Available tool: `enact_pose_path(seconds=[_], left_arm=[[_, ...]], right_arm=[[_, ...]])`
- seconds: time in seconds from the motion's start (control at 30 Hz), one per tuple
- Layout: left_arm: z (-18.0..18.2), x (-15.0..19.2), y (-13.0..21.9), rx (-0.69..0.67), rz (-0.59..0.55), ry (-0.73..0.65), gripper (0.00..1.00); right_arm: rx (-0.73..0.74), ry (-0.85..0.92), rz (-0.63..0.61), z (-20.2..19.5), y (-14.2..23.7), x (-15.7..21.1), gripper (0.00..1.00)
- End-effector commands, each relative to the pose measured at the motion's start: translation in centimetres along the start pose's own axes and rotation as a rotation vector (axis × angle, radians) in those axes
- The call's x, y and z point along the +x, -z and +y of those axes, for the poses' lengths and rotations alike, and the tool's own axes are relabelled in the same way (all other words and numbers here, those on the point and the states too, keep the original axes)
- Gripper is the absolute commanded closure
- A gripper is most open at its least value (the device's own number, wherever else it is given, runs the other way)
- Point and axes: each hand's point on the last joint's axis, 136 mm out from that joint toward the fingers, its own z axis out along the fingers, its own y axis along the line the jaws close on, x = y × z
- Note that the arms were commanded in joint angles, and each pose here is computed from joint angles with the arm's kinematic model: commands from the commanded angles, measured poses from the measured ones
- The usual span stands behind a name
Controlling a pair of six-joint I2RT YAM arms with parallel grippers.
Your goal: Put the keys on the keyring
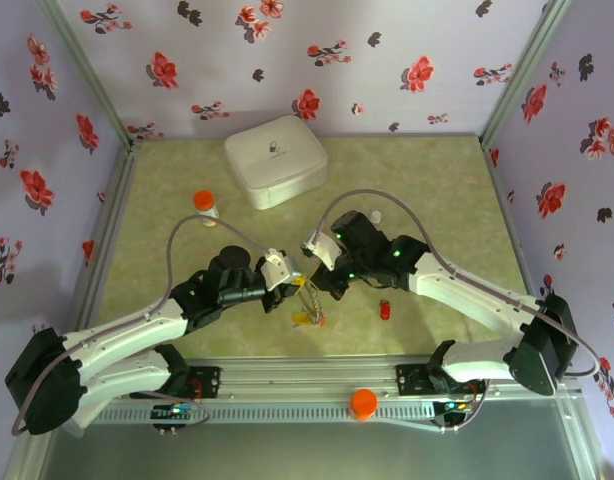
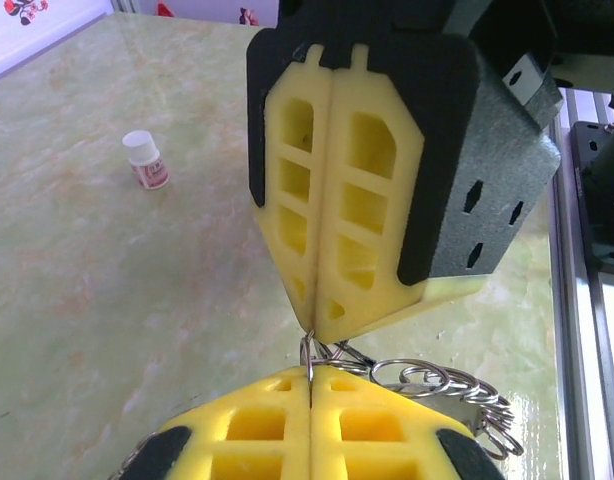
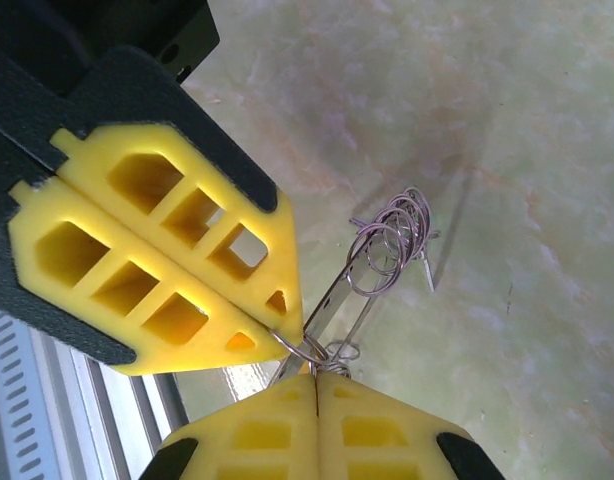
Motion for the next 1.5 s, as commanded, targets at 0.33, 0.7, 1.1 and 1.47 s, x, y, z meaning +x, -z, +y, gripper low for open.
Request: enact_pose_path(seconds=[0.33,0.7,1.1,1.47], left_arm=[[-1.4,-1.5,0.4,0.036,-0.067,-0.127,1.0],[-2.0,-0.8,0.6,0.056,-0.081,-0.286,1.0],[-1.0,-1.7,0.9,-0.021,-0.132,-0.281,1.0],[0.1,-1.5,0.5,-0.057,-0.087,-0.043,1.0]], right_arm=[[-0.024,-0.065,-0.059,-0.5,1.3,-1.5,1.0],[-0.037,-0.085,-0.048,-0.5,1.3,-1.1,1.0],[-0.036,-0.096,-0.036,-0.7,1.0,-1.0,1.0],[-0.115,-0.052,-0.041,0.9,1.6,-0.8,1.0]])
